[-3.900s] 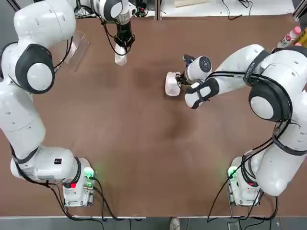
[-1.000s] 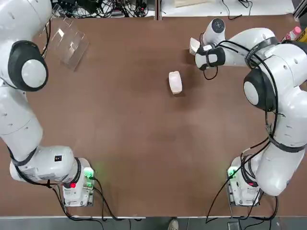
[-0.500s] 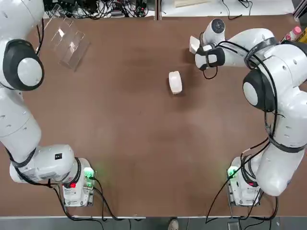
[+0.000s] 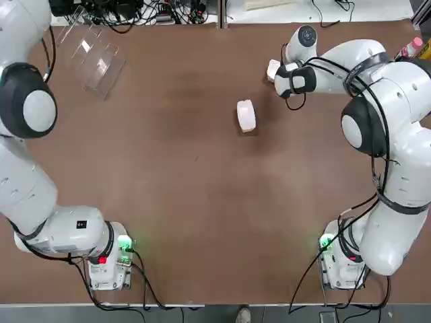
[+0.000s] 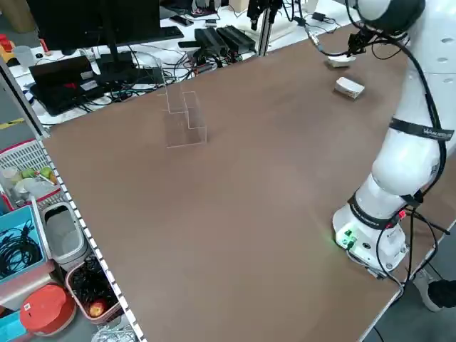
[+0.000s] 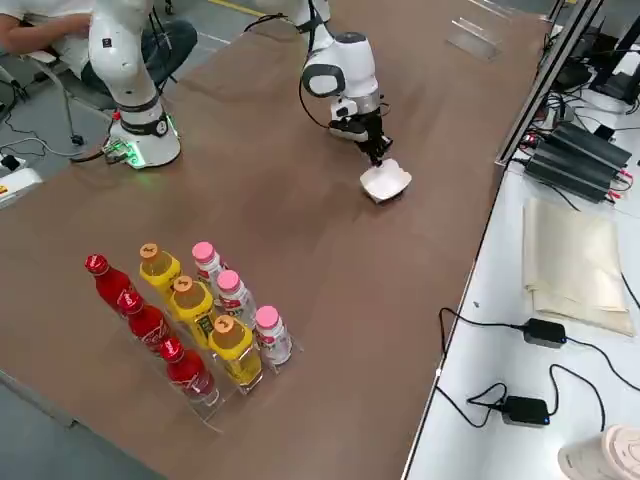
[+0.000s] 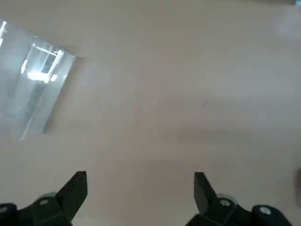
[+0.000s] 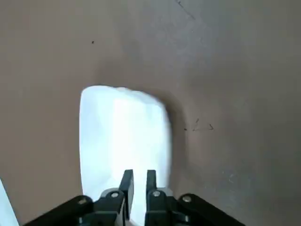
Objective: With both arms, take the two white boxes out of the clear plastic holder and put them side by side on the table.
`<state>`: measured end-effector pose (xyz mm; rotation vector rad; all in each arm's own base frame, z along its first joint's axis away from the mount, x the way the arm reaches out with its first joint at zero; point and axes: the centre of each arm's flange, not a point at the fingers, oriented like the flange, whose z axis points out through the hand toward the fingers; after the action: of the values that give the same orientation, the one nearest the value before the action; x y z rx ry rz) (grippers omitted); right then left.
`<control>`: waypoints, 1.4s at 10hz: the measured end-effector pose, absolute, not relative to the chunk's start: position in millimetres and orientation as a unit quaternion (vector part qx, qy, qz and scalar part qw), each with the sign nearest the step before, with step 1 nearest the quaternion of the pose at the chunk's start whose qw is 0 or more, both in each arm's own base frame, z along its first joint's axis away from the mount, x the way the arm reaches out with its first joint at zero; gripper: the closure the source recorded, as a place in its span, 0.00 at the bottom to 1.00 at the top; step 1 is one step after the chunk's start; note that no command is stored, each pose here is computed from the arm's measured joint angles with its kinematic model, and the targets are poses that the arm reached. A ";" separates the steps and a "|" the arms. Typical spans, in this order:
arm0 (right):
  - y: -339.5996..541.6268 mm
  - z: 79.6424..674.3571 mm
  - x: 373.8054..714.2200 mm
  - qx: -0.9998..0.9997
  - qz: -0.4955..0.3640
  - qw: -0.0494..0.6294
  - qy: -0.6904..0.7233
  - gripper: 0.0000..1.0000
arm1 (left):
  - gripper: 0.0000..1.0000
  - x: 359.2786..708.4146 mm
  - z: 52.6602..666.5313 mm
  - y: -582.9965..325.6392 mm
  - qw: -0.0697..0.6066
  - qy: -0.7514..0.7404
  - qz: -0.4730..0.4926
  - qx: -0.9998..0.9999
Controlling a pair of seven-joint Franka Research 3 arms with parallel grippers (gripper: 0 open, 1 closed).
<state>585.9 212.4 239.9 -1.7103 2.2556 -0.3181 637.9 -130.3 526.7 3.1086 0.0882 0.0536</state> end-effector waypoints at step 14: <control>323.2 297.0 527.2 -0.982 -0.057 0.063 0.168 0.00 | 0.00 564.6 633.6 -56.6 0.009 0.027 0.006 1.000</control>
<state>527.2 323.2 297.0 -2.9668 0.5090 -0.1736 564.6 -56.6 633.6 3.1232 0.0850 0.0181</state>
